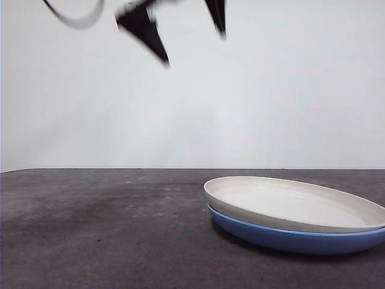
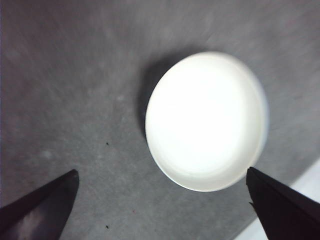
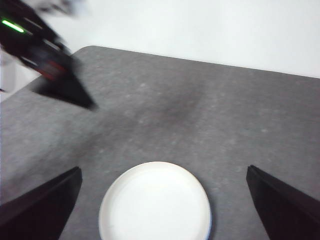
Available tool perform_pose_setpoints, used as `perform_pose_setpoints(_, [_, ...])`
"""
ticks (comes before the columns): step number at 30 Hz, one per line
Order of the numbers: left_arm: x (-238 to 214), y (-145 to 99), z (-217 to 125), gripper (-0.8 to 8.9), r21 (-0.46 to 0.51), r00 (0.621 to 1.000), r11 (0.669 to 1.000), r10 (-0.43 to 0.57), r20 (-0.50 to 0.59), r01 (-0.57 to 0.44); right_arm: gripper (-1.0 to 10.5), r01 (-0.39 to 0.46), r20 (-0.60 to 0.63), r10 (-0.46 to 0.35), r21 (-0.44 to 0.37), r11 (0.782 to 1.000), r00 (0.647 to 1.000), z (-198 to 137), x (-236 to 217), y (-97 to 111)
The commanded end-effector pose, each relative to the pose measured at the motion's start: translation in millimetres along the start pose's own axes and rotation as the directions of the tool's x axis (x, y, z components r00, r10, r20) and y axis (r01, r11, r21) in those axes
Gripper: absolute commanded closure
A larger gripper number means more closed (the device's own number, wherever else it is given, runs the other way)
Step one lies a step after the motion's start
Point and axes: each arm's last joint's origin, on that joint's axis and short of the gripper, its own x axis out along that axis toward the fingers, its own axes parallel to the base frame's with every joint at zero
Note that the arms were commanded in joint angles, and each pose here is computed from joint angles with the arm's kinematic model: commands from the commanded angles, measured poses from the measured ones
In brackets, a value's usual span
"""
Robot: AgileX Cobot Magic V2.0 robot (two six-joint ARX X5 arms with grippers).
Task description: Pick up the white plate, put it on the blue plate, put it on desk
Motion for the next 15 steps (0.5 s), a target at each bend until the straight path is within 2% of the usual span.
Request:
perform_pose_setpoints(1, [-41,-8,-12,1.17,0.047,0.998,0.999,-0.009,0.069,0.006,3.7,0.016,0.022,-0.016,-0.009,1.0,1.0,4,-2,0])
perform_pose_setpoints(8, [-118,-19,-51,1.17,0.104,0.97,0.995,-0.035,0.24,0.01,3.7,0.029,0.024,-0.029,-0.005,1.0,0.999,4,-2,0])
perform_pose_setpoints(15, [-150,-19,-102,1.18,0.151,0.963,0.989,-0.039,0.267,-0.002,3.7,0.028,0.025,-0.029,0.015,0.999,0.999,4,-2,0])
